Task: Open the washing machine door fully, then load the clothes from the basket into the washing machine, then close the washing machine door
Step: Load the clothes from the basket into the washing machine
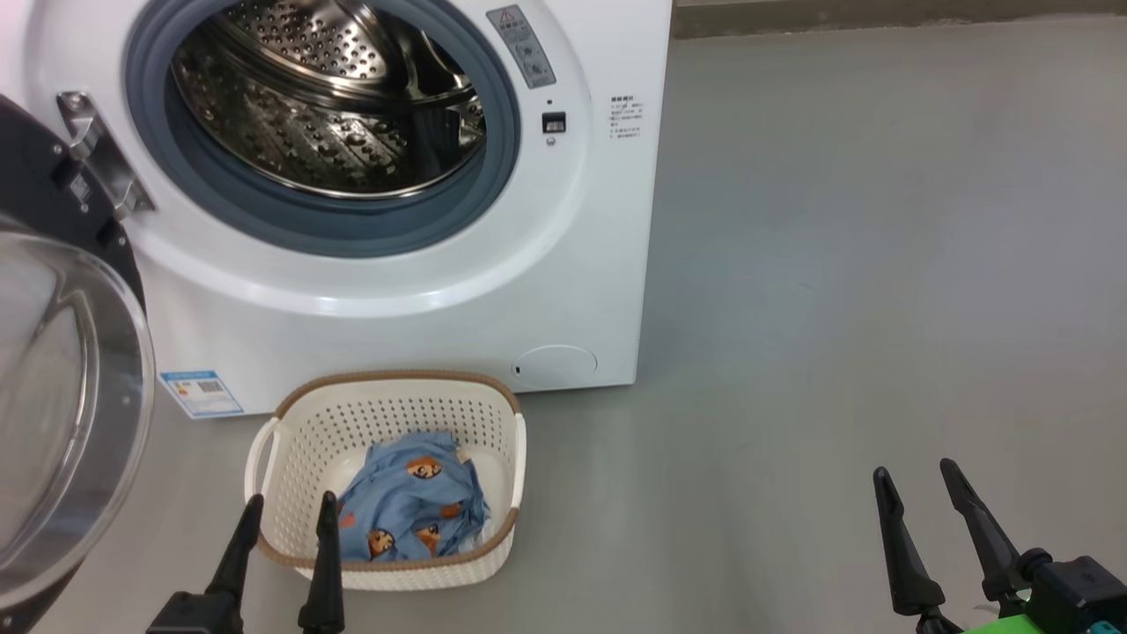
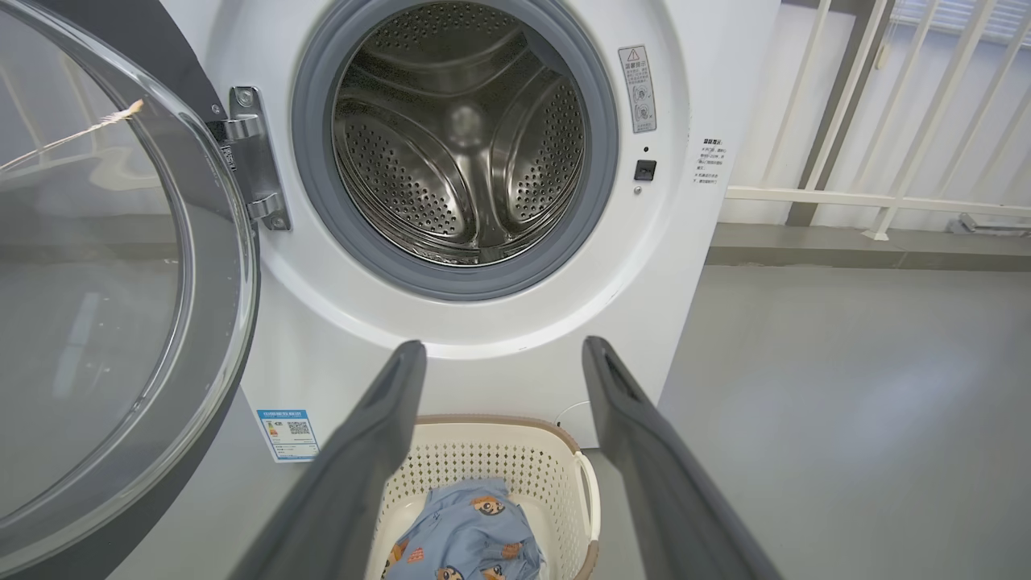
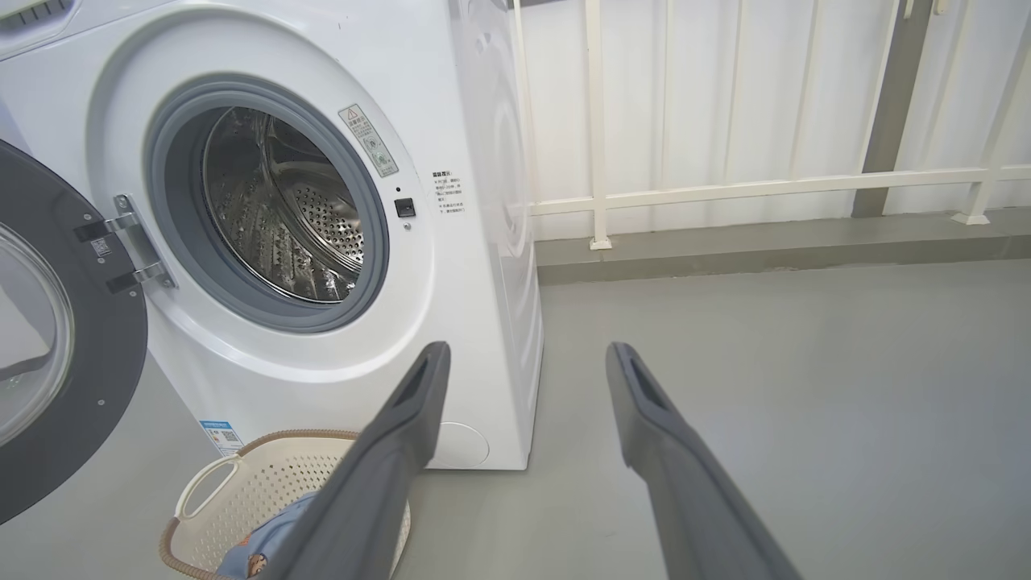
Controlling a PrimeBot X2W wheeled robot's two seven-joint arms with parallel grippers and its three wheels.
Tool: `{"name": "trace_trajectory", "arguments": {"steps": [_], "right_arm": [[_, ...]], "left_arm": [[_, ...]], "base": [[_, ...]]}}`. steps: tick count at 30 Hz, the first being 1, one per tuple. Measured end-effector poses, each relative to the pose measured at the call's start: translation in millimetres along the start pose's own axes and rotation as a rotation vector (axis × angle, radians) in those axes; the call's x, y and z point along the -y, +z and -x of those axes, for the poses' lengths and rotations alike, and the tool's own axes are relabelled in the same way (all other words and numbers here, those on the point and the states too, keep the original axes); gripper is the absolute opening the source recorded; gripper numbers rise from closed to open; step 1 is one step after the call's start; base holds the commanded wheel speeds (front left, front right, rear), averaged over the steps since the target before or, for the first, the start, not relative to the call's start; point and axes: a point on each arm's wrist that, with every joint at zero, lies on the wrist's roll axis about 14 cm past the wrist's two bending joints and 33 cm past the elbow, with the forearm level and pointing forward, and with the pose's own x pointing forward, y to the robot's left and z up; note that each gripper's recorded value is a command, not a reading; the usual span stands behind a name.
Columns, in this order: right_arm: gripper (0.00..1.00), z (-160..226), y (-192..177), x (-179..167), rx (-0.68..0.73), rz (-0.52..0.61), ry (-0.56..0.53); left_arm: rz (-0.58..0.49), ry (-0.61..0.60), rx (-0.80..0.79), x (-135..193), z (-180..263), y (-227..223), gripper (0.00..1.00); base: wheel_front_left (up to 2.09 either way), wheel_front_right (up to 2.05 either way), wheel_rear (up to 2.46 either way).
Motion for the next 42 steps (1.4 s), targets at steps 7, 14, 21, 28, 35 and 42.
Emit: {"name": "trace_trajectory", "arguments": {"steps": [7,14,21,28,35,42], "right_arm": [[1.00,-0.6,0.1,-1.2,0.001,-0.001,0.004],[1.00,-2.1,-1.9,-2.3,-0.005,-0.001,0.008],[1.00,-2.2,-2.6,-2.2,-0.007,-0.002,0.008],[1.00,-1.7,-2.7,-1.5,-0.008,-0.003,0.005],[1.00,-2.1,-2.8,-2.3,-0.008,-0.003,0.007],[1.00,-4.6,-6.1,-4.8,-0.016,-0.005,0.016]], "left_arm": [[-0.003,-0.002,-0.006,0.2,1.2,-1.6,1.00],[-0.006,0.002,-0.010,-1.0,1.1,-3.0,1.00],[-0.009,0.002,-0.011,-0.7,1.1,-3.6,1.00],[-0.011,-0.007,-0.013,1.4,0.9,-4.1,1.00],[-0.013,-0.013,-0.013,3.0,1.7,-4.1,1.00],[-0.018,-0.024,-0.020,5.7,-2.1,-6.1,1.00]], "base": [[1.91,-1.91,0.00],[1.42,-1.42,0.00],[0.54,-0.54,0.00],[0.01,-0.01,0.00],[0.00,0.00,0.00],[0.00,0.00,0.00]]}}
